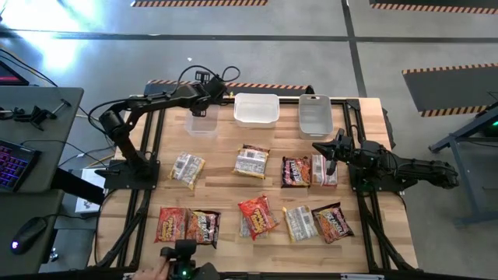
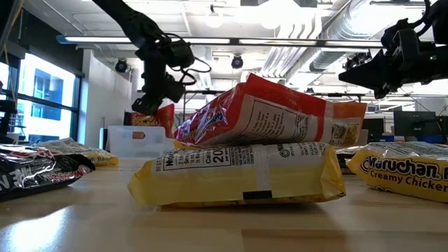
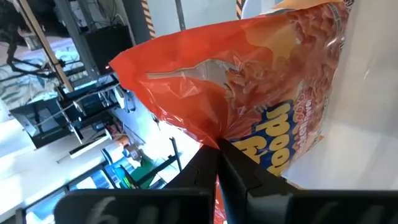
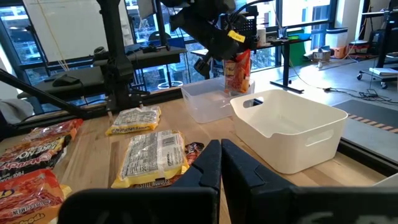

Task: Sort Maruchan noodles
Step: Put the orange noodle pack into the transparent bin

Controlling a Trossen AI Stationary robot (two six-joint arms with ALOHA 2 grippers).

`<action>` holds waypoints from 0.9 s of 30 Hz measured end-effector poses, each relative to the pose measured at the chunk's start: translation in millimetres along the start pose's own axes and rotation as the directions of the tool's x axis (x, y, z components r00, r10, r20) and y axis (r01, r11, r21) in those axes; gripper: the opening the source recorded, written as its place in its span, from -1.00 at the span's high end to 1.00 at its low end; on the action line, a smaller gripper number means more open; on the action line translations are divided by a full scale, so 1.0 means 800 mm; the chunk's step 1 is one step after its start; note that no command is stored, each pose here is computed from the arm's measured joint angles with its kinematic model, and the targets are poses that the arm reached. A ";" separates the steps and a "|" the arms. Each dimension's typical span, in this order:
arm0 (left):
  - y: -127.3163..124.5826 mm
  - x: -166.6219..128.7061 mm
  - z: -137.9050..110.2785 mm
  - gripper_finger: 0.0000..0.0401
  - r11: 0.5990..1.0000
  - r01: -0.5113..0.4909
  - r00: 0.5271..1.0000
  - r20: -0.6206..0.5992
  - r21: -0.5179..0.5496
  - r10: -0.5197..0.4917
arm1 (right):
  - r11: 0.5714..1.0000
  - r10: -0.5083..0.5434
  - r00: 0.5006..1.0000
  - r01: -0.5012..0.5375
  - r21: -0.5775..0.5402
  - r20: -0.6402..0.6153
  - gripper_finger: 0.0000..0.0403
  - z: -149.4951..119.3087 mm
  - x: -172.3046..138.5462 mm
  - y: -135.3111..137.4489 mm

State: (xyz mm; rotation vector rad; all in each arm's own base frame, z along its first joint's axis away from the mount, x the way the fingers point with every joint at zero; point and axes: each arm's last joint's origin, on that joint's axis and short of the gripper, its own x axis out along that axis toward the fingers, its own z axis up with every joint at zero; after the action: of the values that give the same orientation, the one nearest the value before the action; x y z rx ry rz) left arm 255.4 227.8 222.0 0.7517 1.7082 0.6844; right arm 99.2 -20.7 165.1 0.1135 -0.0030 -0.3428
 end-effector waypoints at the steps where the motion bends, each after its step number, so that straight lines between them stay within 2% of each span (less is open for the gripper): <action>1: 0.000 0.000 0.000 0.99 1.000 0.001 1.000 -0.002 0.003 -0.001 | 1.000 0.000 1.000 0.000 0.000 0.000 1.00 0.000 0.000 0.000; 9: -0.006 -0.006 0.002 0.81 1.000 0.010 1.000 -0.009 0.030 -0.010 | 1.000 0.000 1.000 0.000 0.000 0.000 1.00 0.000 0.000 0.000; 17: -0.010 -0.006 -0.001 0.58 1.000 0.026 0.999 -0.030 -0.013 -0.026 | 1.000 0.000 1.000 0.000 0.000 0.000 1.00 0.000 0.000 0.000; 21: -0.009 -0.006 -0.001 0.63 1.000 0.018 0.999 -0.038 -0.018 -0.019 | 1.000 0.000 1.000 0.000 0.000 0.000 1.00 0.000 0.000 0.000; 27: -0.010 -0.006 -0.001 0.87 0.999 0.030 0.999 -0.028 -0.021 -0.031 | 1.000 0.000 1.000 0.000 0.000 0.000 1.00 0.000 0.000 0.000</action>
State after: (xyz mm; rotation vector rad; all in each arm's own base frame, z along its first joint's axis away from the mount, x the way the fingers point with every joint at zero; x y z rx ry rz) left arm 254.4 219.3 219.0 0.7034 1.7322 0.6932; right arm 99.2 -20.6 165.2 0.1135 -0.0030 -0.3424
